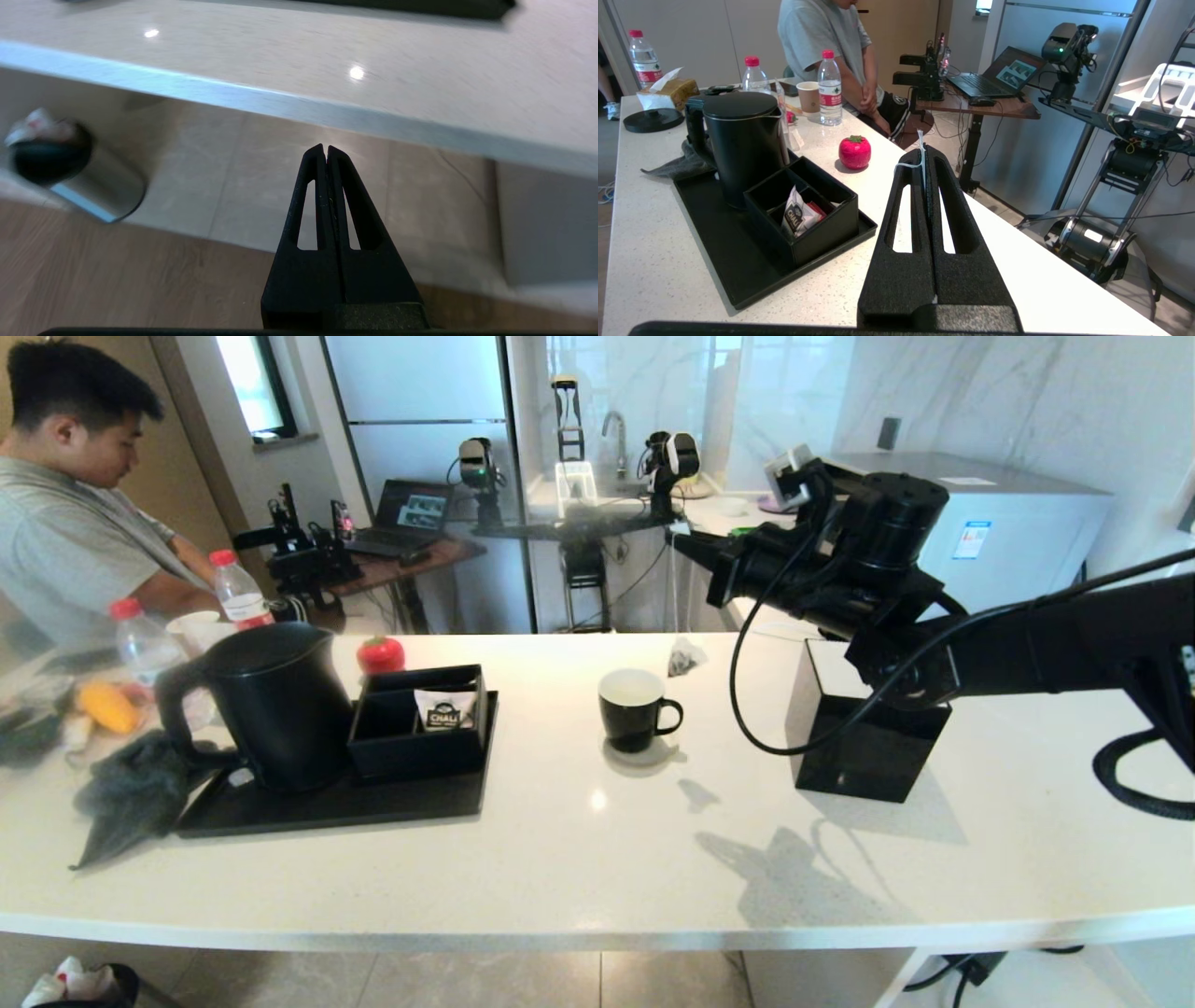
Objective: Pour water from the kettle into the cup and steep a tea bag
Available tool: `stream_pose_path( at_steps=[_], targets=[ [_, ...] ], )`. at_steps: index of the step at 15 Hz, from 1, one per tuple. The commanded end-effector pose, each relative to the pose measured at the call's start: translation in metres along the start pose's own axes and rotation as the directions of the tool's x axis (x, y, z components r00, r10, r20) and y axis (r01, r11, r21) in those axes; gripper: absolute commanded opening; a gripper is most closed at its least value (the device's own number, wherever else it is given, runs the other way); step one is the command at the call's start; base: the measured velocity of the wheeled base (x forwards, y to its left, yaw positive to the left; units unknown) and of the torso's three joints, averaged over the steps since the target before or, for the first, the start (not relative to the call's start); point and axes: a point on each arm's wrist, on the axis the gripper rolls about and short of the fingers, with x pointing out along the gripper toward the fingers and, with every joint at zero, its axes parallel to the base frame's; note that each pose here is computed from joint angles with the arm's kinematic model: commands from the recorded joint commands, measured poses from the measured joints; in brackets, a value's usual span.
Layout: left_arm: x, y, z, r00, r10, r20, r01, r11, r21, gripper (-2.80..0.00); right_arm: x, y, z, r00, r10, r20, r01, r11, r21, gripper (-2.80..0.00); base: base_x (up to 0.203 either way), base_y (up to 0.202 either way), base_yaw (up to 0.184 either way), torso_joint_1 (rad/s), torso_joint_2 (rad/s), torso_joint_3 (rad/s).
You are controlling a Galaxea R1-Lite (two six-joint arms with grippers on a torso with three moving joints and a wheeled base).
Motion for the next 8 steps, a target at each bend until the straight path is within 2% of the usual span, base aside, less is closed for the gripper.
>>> stream_pose_path(
  at_steps=[1, 4, 8],
  targets=[
    [-0.011, 0.001, -0.008, 0.997, -0.056, 0.047, 0.053, 0.997, 0.052, -2.80, 0.000, 0.000, 0.001, 1.000, 0.003, 0.006, -0.003, 1.000, -0.003, -2.80, 0.000, 0.000, 0.000, 0.000, 0.00, 0.000],
    [-0.025, 0.004, -0.021, 0.984, -0.126, 0.129, 0.115, 0.989, 0.092, -2.80, 0.000, -0.001, -0.001, 1.000, 0.003, 0.001, -0.003, 1.000, 0.000, -2.80, 0.000, 0.000, 0.000, 0.000, 0.00, 0.000],
    [-0.035, 0.006, -0.031, 0.965, -0.156, 0.212, 0.135, 0.985, 0.110, -2.80, 0.006, -0.005, -0.003, 1.000, 0.002, 0.011, -0.002, 1.000, -0.005, -2.80, 0.000, 0.000, 0.000, 0.000, 0.00, 0.000]
  ],
)
